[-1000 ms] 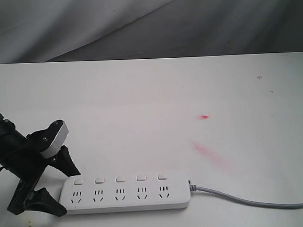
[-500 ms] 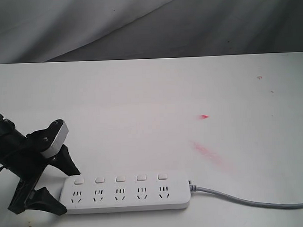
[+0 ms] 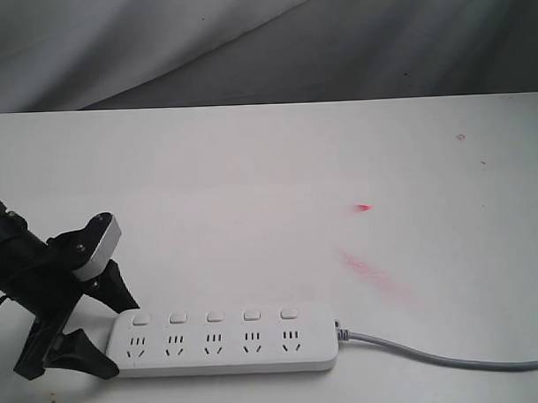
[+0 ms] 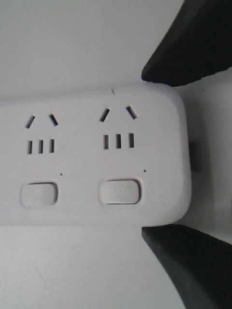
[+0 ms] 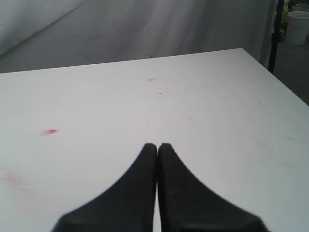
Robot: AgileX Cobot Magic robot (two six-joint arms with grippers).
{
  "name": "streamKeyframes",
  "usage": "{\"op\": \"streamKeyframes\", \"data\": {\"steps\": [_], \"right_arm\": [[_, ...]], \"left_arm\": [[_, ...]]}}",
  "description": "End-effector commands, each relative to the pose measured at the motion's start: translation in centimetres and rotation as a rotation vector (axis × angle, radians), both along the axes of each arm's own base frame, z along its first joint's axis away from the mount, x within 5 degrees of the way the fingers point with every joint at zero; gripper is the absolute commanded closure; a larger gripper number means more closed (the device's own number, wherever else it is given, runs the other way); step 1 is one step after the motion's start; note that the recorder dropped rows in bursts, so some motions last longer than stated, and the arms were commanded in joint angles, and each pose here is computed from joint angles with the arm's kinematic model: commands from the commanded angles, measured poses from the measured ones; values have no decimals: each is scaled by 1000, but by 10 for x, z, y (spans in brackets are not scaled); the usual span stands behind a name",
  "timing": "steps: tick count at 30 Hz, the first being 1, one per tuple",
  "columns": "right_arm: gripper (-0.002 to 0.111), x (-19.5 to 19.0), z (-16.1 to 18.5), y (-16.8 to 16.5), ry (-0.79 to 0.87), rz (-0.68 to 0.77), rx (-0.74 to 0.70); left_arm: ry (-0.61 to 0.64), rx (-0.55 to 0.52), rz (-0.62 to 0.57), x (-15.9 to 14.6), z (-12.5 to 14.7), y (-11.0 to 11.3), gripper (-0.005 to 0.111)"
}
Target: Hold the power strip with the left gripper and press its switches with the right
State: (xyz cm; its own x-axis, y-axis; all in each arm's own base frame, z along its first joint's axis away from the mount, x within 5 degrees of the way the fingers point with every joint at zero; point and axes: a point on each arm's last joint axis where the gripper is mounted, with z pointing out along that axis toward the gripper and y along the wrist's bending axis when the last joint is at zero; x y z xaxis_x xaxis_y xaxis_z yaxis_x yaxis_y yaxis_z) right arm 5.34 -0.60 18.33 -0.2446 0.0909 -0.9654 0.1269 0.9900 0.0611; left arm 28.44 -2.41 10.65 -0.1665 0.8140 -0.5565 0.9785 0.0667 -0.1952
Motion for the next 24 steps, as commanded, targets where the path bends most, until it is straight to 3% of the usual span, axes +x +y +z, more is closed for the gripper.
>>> {"op": "streamKeyframes", "data": {"steps": [1,18,21,24], "right_arm": [[108,0,0,0,-12,-8,-1],[108,0,2,-1,-30,-10,-33],[108,2,16,-1,-196,-8,-15],[108,1,36,-2,-430,-27,105]], "left_arm": [[1,3,-16,-2,-1,-2,45],[1,6,-19,-2,-1,-1,45],[1,6,-19,-2,-1,-1,45],[1,6,-19,-2,-1,-1,45]]}}
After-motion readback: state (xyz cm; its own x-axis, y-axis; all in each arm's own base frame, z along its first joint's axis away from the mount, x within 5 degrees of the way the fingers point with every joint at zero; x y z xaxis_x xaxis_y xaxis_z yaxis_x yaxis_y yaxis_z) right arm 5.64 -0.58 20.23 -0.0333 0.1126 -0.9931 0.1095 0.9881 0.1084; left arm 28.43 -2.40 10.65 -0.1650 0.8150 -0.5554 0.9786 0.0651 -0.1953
